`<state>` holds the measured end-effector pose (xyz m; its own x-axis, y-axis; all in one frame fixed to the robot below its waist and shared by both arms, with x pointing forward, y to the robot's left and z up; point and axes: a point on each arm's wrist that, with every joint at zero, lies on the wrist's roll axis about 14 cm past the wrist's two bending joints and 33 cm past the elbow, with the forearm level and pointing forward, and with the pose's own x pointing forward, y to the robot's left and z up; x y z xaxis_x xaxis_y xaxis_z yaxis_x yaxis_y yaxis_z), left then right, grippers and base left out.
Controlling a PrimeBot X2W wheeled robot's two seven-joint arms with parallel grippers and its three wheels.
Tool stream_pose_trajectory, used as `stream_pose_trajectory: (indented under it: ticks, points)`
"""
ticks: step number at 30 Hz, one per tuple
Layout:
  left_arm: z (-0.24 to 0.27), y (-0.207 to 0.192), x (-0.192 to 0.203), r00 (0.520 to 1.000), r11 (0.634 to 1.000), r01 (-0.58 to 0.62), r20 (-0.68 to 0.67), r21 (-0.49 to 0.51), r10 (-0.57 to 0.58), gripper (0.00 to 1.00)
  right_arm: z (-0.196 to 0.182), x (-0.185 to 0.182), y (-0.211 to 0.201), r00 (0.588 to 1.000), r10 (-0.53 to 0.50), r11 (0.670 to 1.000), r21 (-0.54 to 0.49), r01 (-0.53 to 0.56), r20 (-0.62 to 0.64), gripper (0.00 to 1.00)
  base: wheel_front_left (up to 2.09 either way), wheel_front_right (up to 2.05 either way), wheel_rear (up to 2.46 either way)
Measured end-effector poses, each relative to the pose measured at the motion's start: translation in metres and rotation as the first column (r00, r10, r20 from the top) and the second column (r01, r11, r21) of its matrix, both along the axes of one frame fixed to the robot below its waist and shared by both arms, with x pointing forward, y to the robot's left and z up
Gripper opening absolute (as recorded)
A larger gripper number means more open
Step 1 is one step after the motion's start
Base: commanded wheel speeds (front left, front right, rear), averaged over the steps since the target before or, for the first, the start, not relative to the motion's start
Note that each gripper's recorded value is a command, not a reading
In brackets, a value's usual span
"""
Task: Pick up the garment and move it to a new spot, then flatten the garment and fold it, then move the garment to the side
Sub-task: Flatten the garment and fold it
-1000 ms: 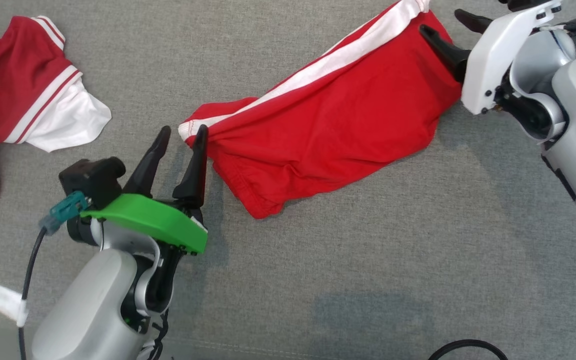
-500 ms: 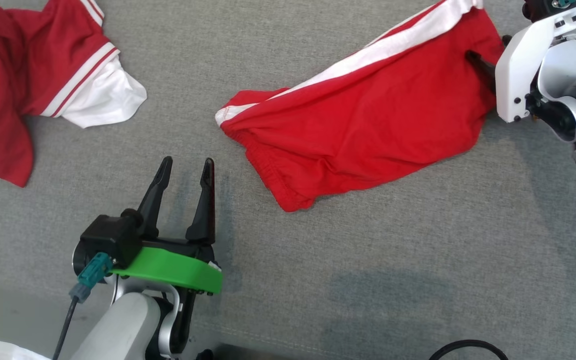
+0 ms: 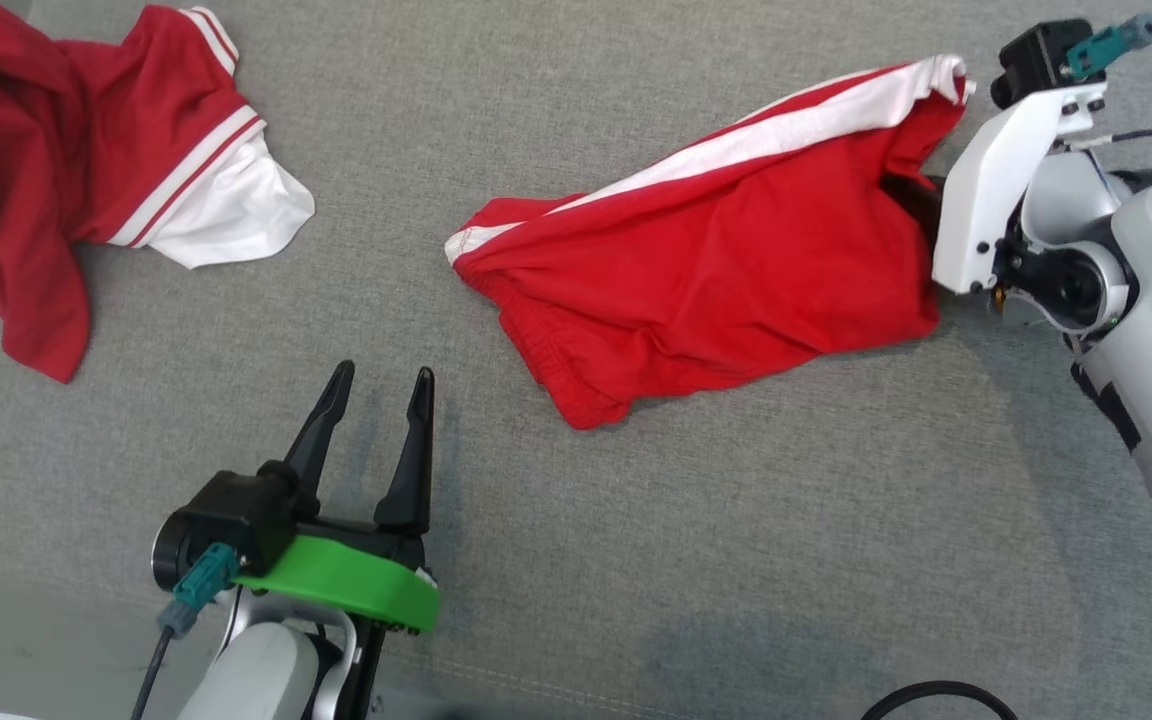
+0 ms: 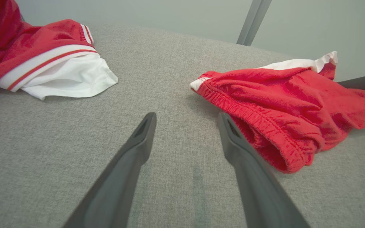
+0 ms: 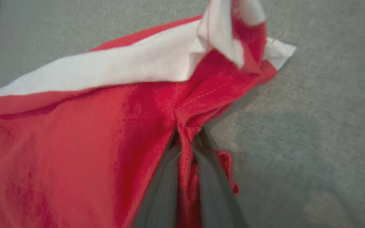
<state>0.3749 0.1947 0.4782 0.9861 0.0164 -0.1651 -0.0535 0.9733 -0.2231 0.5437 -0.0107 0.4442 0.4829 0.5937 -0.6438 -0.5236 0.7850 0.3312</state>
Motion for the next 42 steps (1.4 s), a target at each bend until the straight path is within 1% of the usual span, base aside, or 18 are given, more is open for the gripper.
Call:
stream_pose_trajectory:
  ticks: [4, 8, 11, 12, 14, 16, 18, 21, 25, 26, 28, 29, 31, 32, 35, 37, 40, 42]
  points:
    - [0.000, -0.006, -0.011, 0.999, 0.999, 0.045, 0.002, 0.027, -0.045, 1.00, 0.008, -0.019, -0.019, 0.996, -0.069, 0.995, 0.066, 0.072, -0.053, 0.00, 0.00, 0.00, 0.00]
    - [0.005, -0.014, -0.023, 0.997, 0.997, 0.078, 0.018, 0.030, -0.078, 1.00, 0.018, -0.038, -0.051, 0.984, -0.163, 0.978, 0.118, 0.171, -0.074, 0.00, 0.00, 0.00, 0.00]
    - [0.005, -0.022, -0.033, 0.994, 0.994, 0.110, 0.023, 0.024, -0.111, 1.00, 0.022, -0.051, -0.087, 0.965, -0.251, 0.958, 0.125, 0.260, -0.081, 0.00, 0.00, 0.00, 0.00]
    - [0.005, -0.022, -0.033, 0.994, 0.994, 0.110, 0.023, 0.024, -0.111, 1.00, 0.022, -0.051, -0.087, 0.965, -0.251, 0.958, 0.125, 0.260, -0.081, 0.00, 0.00, 0.00, 0.00]
    - [0.009, -0.027, -0.036, 0.991, 0.992, 0.128, 0.037, 0.022, -0.128, 1.00, 0.019, -0.061, -0.116, 0.943, -0.319, 0.938, 0.110, 0.328, -0.095, 0.00, 0.00, 0.00, 0.00]
    - [0.014, -0.034, -0.037, 0.987, 0.988, 0.152, 0.057, 0.015, -0.152, 1.00, 0.014, -0.072, -0.148, 0.912, -0.397, 0.909, 0.094, 0.407, -0.106, 0.00, 0.00, 0.00, 0.00]
    - [0.017, -0.041, -0.037, 0.982, 0.985, 0.174, 0.074, 0.004, -0.174, 1.00, 0.011, -0.079, -0.179, 0.871, -0.481, 0.869, 0.078, 0.489, -0.102, 0.00, 0.00, 0.00, 0.00]
    - [0.020, -0.047, -0.038, 0.975, 0.979, 0.203, 0.088, -0.004, -0.202, 1.00, 0.008, -0.086, -0.222, 0.794, -0.602, 0.791, 0.073, 0.608, -0.084, 0.00, 0.00, 0.00, 0.00]
    - [0.020, -0.051, -0.041, 0.972, 0.977, 0.215, 0.096, -0.009, -0.213, 1.00, 0.011, -0.090, -0.266, 0.704, -0.709, 0.701, 0.071, 0.710, -0.038, 0.00, 0.00, 0.00, 0.00]
    - [0.020, -0.051, -0.041, 0.972, 0.977, 0.214, 0.098, -0.011, -0.212, 1.00, 0.014, -0.089, -0.273, 0.687, -0.726, 0.684, 0.078, 0.725, -0.029, 0.00, 0.00, 0.00, 0.00]
    - [0.018, -0.051, -0.044, 0.974, 0.978, 0.209, 0.093, -0.015, -0.207, 1.00, 0.023, -0.086, -0.279, 0.670, -0.742, 0.666, 0.100, 0.739, -0.011, 0.00, 0.00, 0.00, 0.00]
    - [0.016, -0.052, -0.047, 0.974, 0.978, 0.210, 0.087, -0.018, -0.207, 1.00, 0.029, -0.084, -0.279, 0.669, -0.743, 0.664, 0.116, 0.739, -0.003, 0.00, 0.00, 0.00, 0.00]
    - [0.014, -0.052, -0.052, 0.976, 0.979, 0.204, 0.082, -0.023, -0.201, 1.00, 0.042, -0.079, -0.269, 0.693, -0.721, 0.687, 0.145, 0.712, 0.014, 0.00, 0.00, 0.00, 0.00]
    - [0.014, -0.051, -0.054, 0.977, 0.980, 0.199, 0.082, -0.026, -0.196, 1.00, 0.050, -0.076, -0.258, 0.714, -0.700, 0.706, 0.166, 0.688, 0.019, 0.00, 0.00, 0.00, 0.00]
    - [0.016, -0.051, -0.059, 0.980, 0.983, 0.183, 0.091, -0.034, -0.180, 1.00, 0.076, -0.073, -0.209, 0.805, -0.591, 0.793, 0.226, 0.566, 0.053, 0.00, 0.00, 0.00, 0.00]
    - [0.017, -0.049, -0.062, 0.980, 0.984, 0.176, 0.094, -0.029, -0.173, 1.00, 0.093, -0.077, -0.174, 0.853, -0.515, 0.836, 0.271, 0.478, 0.082, 0.00, 0.00, 0.00, 0.00]
    - [0.019, -0.052, -0.065, 0.979, 0.983, 0.181, 0.103, -0.029, -0.177, 1.00, 0.111, -0.086, -0.124, 0.908, -0.401, 0.885, 0.309, 0.349, 0.121, 0.00, 0.00, 0.00, 0.00]
    - [0.018, -0.053, -0.065, 0.979, 0.983, 0.182, 0.102, -0.032, -0.178, 1.00, 0.112, -0.095, -0.090, 0.939, -0.325, 0.907, 0.320, 0.275, 0.114, 0.00, 0.00, 0.00, 0.00]
